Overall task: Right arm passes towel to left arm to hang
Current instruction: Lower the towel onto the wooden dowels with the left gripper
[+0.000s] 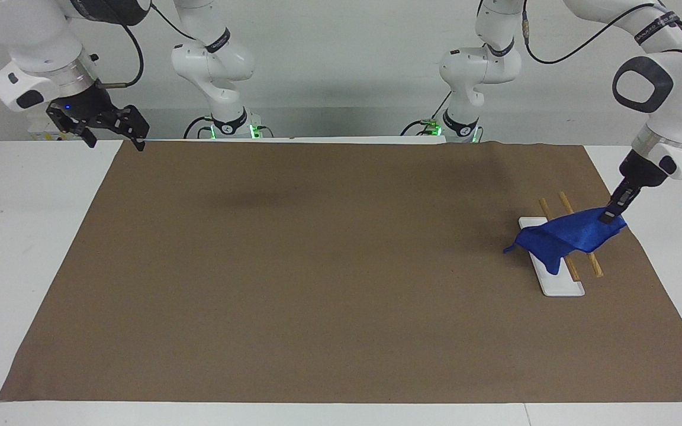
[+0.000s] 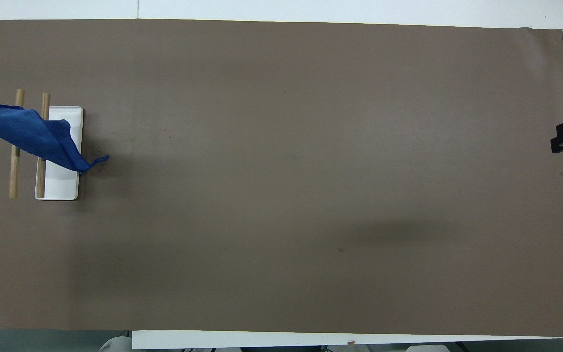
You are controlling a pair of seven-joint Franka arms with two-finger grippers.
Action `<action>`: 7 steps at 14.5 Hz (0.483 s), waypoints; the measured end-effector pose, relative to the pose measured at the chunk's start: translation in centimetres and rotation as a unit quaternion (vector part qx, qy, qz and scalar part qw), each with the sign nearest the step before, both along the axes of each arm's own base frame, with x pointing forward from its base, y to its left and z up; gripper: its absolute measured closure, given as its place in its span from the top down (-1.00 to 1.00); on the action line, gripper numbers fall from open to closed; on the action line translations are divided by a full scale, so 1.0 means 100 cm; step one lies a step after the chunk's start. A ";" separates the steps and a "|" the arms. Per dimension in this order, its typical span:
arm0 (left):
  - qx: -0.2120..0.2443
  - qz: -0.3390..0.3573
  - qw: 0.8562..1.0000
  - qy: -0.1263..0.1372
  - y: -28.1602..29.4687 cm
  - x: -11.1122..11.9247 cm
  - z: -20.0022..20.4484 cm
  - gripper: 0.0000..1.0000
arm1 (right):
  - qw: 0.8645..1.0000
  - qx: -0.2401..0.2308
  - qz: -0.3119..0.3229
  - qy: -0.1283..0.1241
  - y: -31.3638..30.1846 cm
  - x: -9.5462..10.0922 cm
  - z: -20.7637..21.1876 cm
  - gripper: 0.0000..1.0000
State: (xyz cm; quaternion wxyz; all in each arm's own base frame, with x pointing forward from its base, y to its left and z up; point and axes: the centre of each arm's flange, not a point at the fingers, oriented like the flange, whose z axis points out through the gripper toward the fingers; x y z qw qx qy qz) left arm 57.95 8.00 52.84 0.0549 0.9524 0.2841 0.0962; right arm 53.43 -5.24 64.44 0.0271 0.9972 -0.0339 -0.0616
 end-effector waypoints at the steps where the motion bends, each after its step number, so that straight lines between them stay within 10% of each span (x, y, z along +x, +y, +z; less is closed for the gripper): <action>1: 0.012 -0.037 0.999 -0.007 0.011 -0.001 0.001 -0.94 | 1.000 0.000 -0.001 0.002 -0.001 0.000 -0.002 1.00; 7: 0.051 -0.193 0.980 -0.012 0.036 -0.006 0.000 -0.94 | 1.000 0.000 -0.005 0.004 -0.005 -0.001 -0.003 1.00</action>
